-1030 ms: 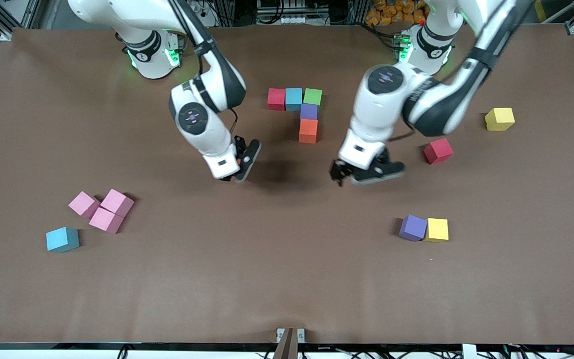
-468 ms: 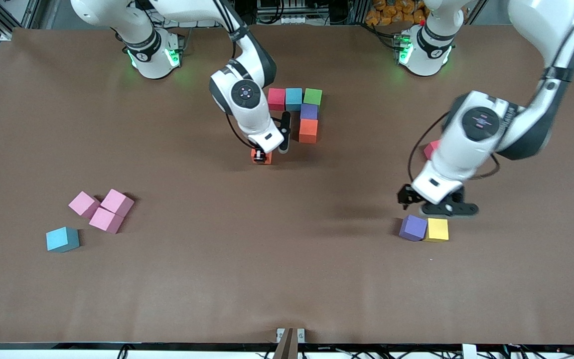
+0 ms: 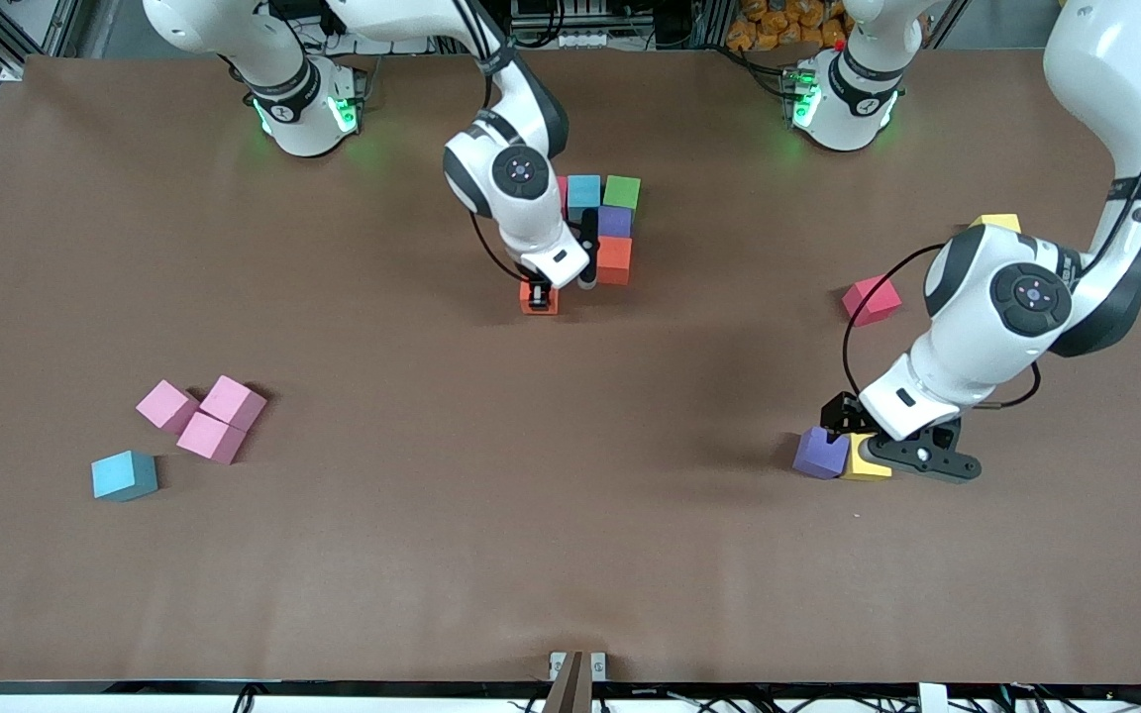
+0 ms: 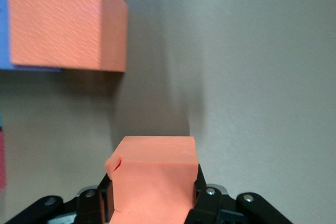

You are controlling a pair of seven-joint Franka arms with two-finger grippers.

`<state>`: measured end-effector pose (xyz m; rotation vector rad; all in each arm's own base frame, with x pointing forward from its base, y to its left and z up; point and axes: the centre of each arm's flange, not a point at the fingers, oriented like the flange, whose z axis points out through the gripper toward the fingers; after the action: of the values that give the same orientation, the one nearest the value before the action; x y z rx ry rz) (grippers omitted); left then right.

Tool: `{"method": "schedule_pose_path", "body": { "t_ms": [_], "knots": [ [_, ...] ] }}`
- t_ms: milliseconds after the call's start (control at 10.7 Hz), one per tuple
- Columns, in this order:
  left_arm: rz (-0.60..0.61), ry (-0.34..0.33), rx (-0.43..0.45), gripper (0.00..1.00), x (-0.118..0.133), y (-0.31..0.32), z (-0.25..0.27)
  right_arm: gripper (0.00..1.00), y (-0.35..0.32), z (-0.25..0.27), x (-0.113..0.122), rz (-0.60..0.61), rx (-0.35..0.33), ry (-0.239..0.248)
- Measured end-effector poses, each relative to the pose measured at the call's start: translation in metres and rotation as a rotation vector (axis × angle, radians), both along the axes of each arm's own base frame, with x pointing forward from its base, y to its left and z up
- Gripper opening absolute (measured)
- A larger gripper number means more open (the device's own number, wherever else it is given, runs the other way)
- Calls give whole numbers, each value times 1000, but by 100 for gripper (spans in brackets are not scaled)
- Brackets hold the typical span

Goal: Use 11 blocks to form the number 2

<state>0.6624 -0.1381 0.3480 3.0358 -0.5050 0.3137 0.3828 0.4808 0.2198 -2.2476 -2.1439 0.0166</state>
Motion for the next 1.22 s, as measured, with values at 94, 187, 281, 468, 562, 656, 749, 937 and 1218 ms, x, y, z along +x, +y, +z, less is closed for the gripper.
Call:
{"method": "schedule_pose_path", "body": {
  "t_ms": [94,187,281,468,562,656,749,937,1218],
  "knots": [
    [-43,2,-8,100,5,-3,-6,58,6,0,-8,0,-1,0],
    [-71,6,-21,100,11,-5,-14,58,12,0,-15,-6,-2,1],
    [-93,12,-34,100,17,-8,-23,58,17,-1,-22,-10,-3,1],
    [-139,13,-31,100,23,-23,-37,58,25,-2,-33,-19,-5,1],
    [-153,17,-8,100,24,-30,-46,58,28,-3,-37,-27,-2,-2],
    [-158,21,20,100,24,-34,-54,58,31,-3,-40,-31,4,-8],
    [-158,21,44,100,26,-34,-59,58,33,-3,-42,-33,11,-15],
    [-185,17,68,100,34,-26,-66,58,37,-5,-45,-45,19,-25],
    [-205,21,63,100,43,-21,-80,58,43,-10,-48,-55,20,-31]
  ]
}}
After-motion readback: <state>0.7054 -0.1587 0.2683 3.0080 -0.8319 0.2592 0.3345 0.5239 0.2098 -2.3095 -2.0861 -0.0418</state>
